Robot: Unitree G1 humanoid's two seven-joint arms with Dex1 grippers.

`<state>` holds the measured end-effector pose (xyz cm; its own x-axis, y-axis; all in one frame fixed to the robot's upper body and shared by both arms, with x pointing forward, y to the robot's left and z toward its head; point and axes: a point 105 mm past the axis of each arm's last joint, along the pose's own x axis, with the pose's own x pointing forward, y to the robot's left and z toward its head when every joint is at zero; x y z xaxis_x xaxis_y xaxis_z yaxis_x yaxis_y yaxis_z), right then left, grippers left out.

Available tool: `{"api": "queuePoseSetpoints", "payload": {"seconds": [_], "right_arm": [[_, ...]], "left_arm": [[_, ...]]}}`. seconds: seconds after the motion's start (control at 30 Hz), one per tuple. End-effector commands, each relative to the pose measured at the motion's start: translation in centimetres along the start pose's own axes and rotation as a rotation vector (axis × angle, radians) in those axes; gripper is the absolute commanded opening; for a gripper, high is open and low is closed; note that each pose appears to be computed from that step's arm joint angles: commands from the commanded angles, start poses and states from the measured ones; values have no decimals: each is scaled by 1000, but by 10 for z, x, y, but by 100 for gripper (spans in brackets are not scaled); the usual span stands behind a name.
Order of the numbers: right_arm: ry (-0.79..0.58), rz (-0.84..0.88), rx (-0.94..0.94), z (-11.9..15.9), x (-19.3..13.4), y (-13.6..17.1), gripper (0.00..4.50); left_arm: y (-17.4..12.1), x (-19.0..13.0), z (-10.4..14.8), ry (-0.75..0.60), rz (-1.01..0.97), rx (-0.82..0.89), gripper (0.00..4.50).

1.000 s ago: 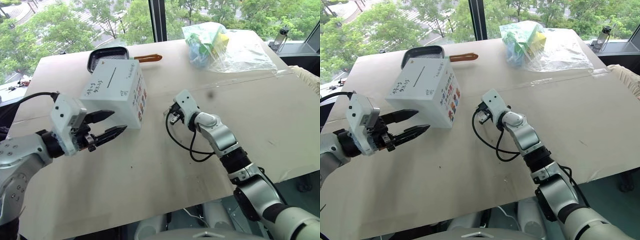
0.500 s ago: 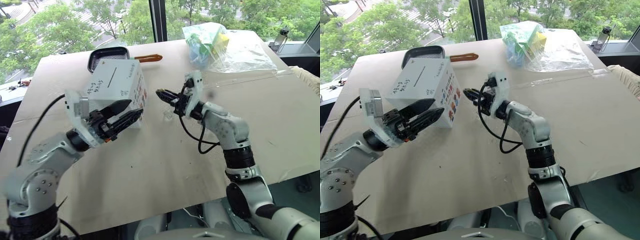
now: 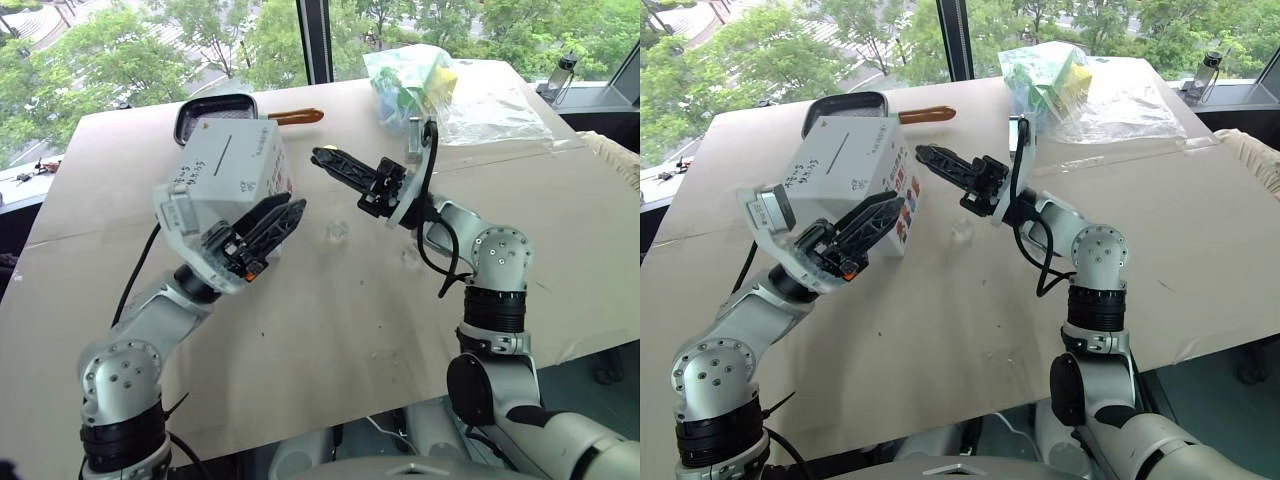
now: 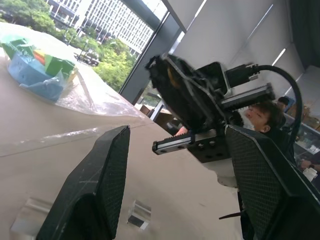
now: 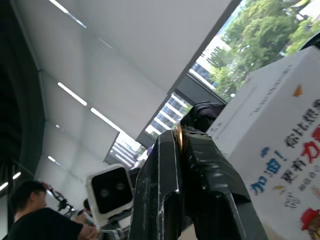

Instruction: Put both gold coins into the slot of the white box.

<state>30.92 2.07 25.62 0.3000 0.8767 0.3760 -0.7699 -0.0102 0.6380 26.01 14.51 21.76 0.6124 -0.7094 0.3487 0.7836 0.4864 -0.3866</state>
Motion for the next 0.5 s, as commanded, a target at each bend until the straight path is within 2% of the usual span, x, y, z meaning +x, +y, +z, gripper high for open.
{"api": "queuePoseSetpoints", "payload": {"seconds": [0.03,0.13,0.3,0.47,0.5], "right_arm": [[18,145,-14,-4,6,31,7],[33,160,-20,-6,5,34,0],[54,160,-36,-12,4,35,0],[78,119,-149,-14,2,28,0],[98,96,-257,-12,-2,22,0]], "left_arm": [[-7,2,7,-35,-44,10,310],[-11,3,9,-45,-71,-1,229],[-17,4,9,-52,-109,-7,5],[-17,4,10,-56,-115,1,5],[-17,1,13,-63,-111,18,5]]}}
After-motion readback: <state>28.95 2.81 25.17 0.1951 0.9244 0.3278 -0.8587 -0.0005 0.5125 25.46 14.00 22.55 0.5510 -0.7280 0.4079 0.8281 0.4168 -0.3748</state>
